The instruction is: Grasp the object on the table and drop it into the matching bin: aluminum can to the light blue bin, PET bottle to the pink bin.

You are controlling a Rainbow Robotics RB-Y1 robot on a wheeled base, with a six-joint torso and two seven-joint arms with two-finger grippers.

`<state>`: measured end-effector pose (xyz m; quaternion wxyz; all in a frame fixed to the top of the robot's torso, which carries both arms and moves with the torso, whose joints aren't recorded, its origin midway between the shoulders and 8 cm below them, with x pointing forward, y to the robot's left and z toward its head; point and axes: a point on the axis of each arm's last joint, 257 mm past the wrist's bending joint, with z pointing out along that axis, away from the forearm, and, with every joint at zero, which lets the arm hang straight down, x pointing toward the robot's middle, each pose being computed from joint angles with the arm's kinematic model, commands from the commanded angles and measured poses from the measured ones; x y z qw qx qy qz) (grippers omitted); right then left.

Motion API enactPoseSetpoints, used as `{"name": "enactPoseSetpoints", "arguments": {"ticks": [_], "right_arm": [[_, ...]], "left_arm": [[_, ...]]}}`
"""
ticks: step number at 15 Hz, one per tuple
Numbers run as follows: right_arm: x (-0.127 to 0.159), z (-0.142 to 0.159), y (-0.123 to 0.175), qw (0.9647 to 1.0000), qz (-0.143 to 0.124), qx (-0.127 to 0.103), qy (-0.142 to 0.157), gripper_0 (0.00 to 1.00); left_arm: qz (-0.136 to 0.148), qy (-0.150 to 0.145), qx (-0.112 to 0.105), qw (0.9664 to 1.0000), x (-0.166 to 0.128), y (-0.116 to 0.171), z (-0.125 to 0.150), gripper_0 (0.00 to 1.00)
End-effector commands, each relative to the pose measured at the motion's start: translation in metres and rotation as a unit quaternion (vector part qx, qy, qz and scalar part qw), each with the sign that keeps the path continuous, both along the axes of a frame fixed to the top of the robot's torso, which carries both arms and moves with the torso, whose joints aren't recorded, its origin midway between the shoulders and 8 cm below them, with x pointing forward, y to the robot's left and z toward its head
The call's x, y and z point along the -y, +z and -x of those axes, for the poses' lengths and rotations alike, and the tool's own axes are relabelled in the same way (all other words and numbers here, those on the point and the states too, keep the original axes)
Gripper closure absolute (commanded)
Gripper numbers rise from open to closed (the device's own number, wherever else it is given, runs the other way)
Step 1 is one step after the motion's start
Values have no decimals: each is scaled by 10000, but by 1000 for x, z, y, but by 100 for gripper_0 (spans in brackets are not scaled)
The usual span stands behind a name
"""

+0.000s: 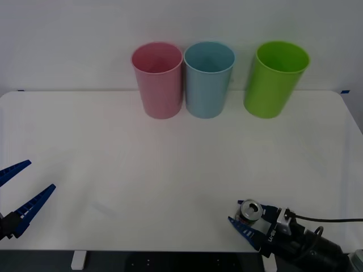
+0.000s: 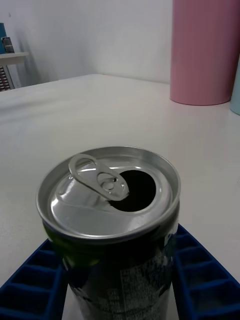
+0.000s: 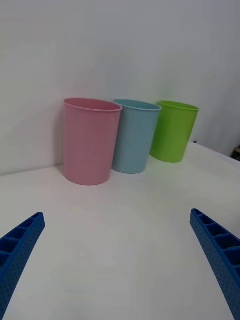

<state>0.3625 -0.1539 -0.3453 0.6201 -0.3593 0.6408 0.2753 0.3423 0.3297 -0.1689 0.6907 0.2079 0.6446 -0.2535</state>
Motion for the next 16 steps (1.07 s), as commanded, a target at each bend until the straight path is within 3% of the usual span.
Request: {"name": "enactPoseSetpoints", "arguments": {"ticks": [1, 10, 16], "right_arm": [[1, 0, 0, 10000, -22, -24, -4, 100], [14, -9, 21, 9995, -240, 55, -201, 100], [30, -3, 74, 9963, -699, -94, -487, 100]], "left_arm": [[0, 0, 0, 10000, 0, 0, 0, 0], [0, 0, 0, 10000, 0, 0, 0, 0], [0, 0, 0, 10000, 0, 0, 0, 0]]}}
